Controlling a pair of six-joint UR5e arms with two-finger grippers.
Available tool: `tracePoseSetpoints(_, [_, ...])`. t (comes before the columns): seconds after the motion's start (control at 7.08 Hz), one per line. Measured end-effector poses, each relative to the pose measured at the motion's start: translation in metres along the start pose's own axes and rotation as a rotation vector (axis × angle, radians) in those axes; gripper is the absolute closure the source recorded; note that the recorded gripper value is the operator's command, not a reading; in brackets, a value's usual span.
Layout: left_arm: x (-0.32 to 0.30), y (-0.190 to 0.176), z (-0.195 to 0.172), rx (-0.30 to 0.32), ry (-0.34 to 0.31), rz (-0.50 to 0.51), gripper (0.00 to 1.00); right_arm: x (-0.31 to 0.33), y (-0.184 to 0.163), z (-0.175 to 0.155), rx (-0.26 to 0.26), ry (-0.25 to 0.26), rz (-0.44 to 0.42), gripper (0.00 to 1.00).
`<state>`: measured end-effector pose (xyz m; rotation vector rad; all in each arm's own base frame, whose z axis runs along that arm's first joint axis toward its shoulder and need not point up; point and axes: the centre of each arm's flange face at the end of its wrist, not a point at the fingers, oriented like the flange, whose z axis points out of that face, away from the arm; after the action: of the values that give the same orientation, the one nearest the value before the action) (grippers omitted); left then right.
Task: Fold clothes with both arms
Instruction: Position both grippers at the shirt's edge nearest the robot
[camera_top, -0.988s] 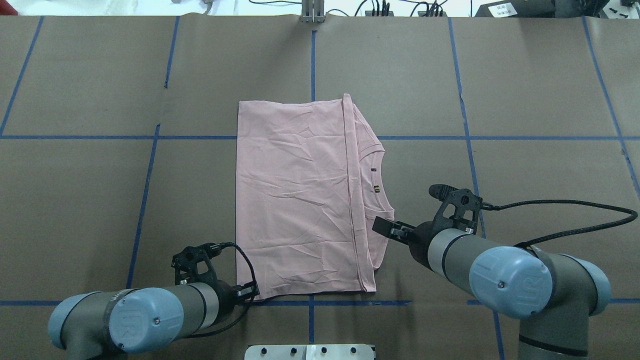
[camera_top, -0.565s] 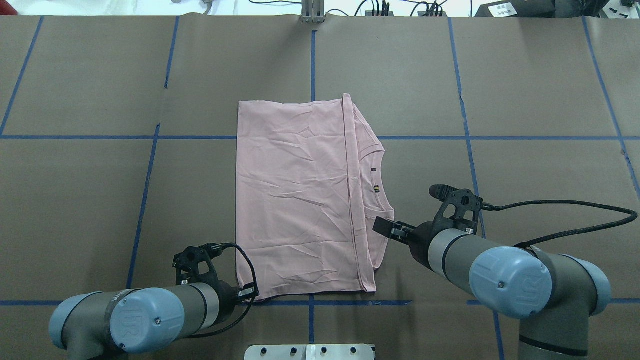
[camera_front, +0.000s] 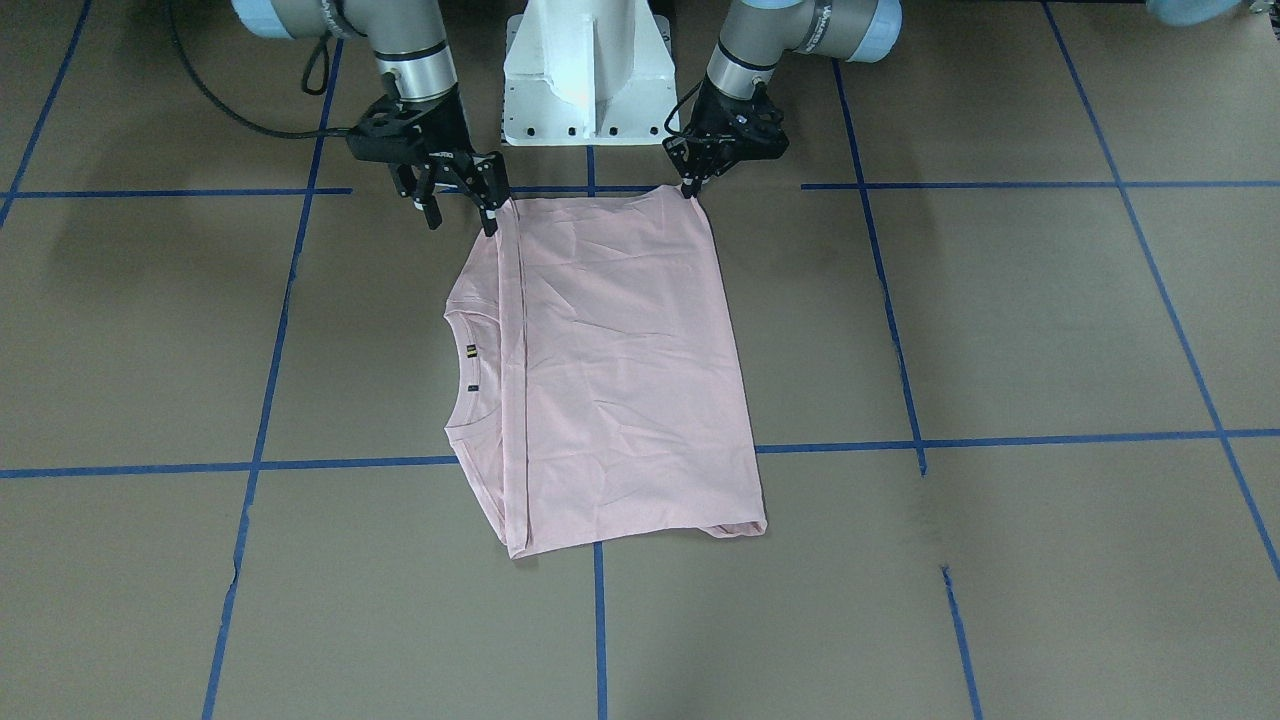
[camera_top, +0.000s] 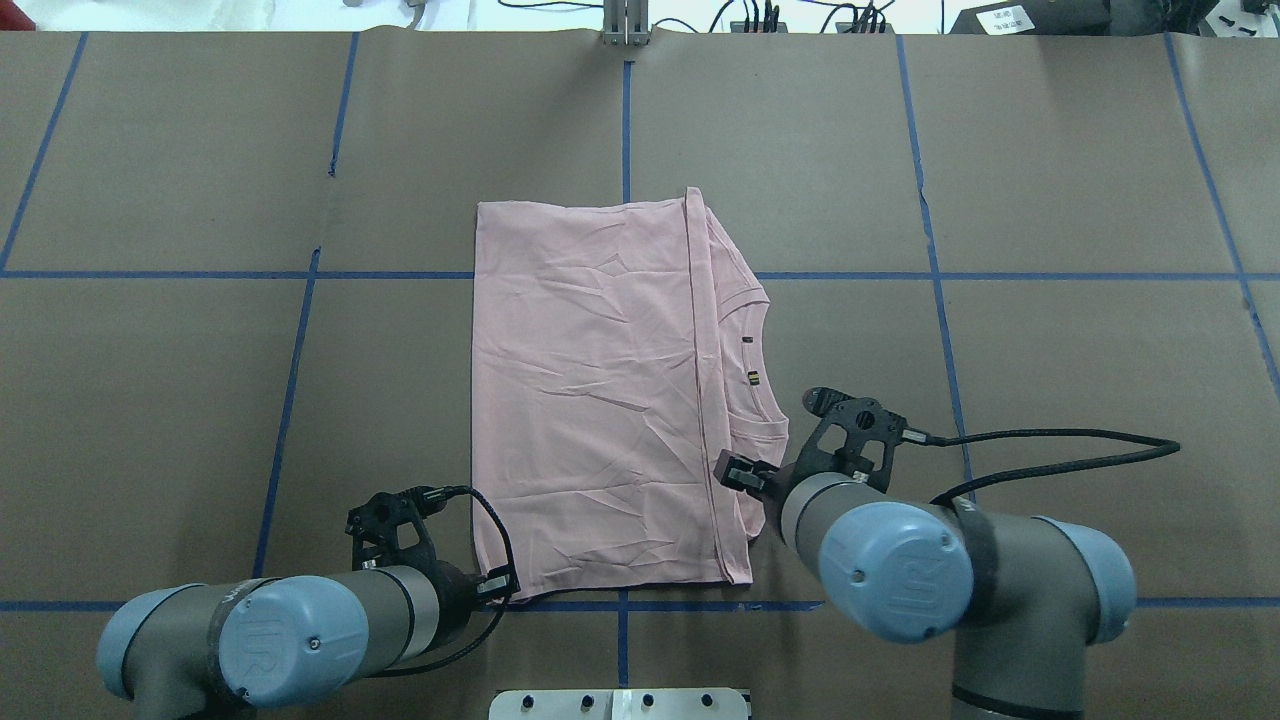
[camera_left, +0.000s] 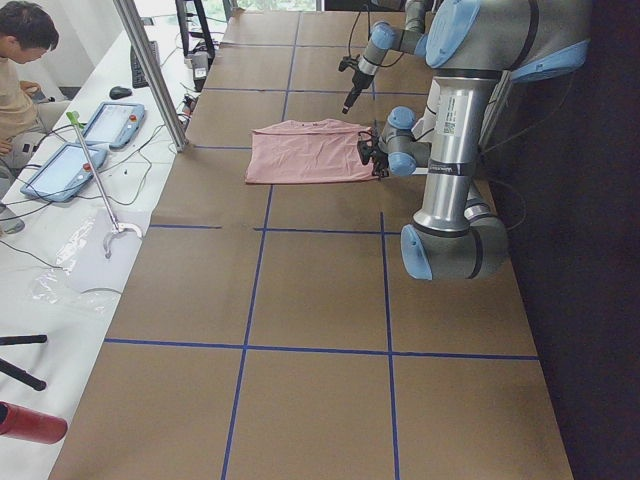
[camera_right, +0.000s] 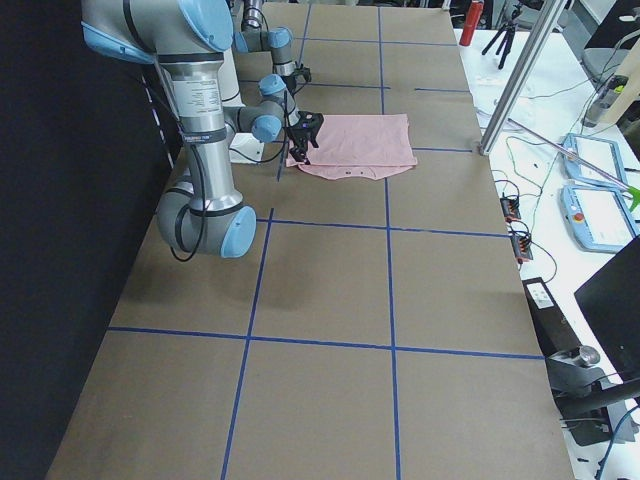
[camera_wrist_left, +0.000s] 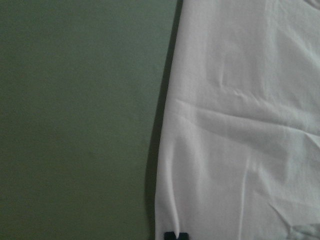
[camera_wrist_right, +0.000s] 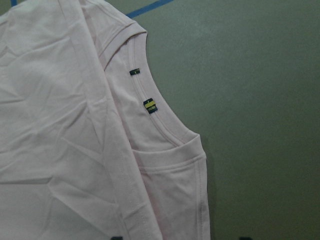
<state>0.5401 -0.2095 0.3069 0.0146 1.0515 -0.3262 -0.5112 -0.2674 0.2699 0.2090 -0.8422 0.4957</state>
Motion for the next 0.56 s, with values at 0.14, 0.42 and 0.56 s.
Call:
tracePoseSetpoints(0.14, [0.001, 0.0, -0.001, -0.001, 0.003, 0.0, 1.0, -0.018, 0.014, 0.007, 0.002, 0.057, -0.014, 0.3])
tracePoseSetpoints(0.42, [0.002, 0.001, -0.003, -0.003, 0.008, -0.001, 1.0, -0.025, 0.028, 0.022, -0.001, 0.114, -0.077, 0.31])
tracePoseSetpoints(0.56, [0.003, 0.001, -0.004, -0.003, 0.009, -0.001, 1.0, -0.025, 0.031, 0.025, -0.004, 0.124, -0.128, 0.31])
